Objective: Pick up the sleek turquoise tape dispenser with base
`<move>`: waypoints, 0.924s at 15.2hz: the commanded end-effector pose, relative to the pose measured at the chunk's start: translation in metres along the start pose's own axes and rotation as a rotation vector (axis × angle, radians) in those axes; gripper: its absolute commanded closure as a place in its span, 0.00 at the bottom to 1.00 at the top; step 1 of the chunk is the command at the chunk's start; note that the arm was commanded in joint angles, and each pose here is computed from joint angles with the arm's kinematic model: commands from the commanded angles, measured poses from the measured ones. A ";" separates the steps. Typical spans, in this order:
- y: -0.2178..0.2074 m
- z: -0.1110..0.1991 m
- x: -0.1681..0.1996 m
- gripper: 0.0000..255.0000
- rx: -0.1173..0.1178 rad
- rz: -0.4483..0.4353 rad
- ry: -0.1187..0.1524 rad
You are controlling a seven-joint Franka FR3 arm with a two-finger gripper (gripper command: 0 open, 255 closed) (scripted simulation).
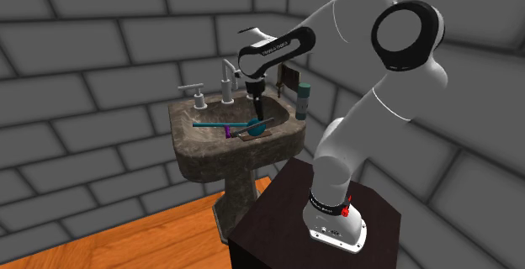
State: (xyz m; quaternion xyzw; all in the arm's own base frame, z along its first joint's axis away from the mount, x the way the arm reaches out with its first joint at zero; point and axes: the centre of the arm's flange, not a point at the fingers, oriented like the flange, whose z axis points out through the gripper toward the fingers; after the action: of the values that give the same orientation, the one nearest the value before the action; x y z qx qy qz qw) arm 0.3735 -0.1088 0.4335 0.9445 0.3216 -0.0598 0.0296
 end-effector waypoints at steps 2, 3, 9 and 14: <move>0.026 0.025 0.015 0.00 -0.026 -0.123 -0.004; 0.033 0.033 0.020 0.00 -0.033 -0.162 -0.005; 0.061 0.073 0.045 0.00 -0.062 -0.309 -0.010; 0.061 0.099 0.049 0.00 -0.062 -0.309 -0.010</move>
State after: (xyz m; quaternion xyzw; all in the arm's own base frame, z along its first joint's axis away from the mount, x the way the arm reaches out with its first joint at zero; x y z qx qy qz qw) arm 0.4395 -0.1377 0.3358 0.8822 0.4644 -0.0584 0.0507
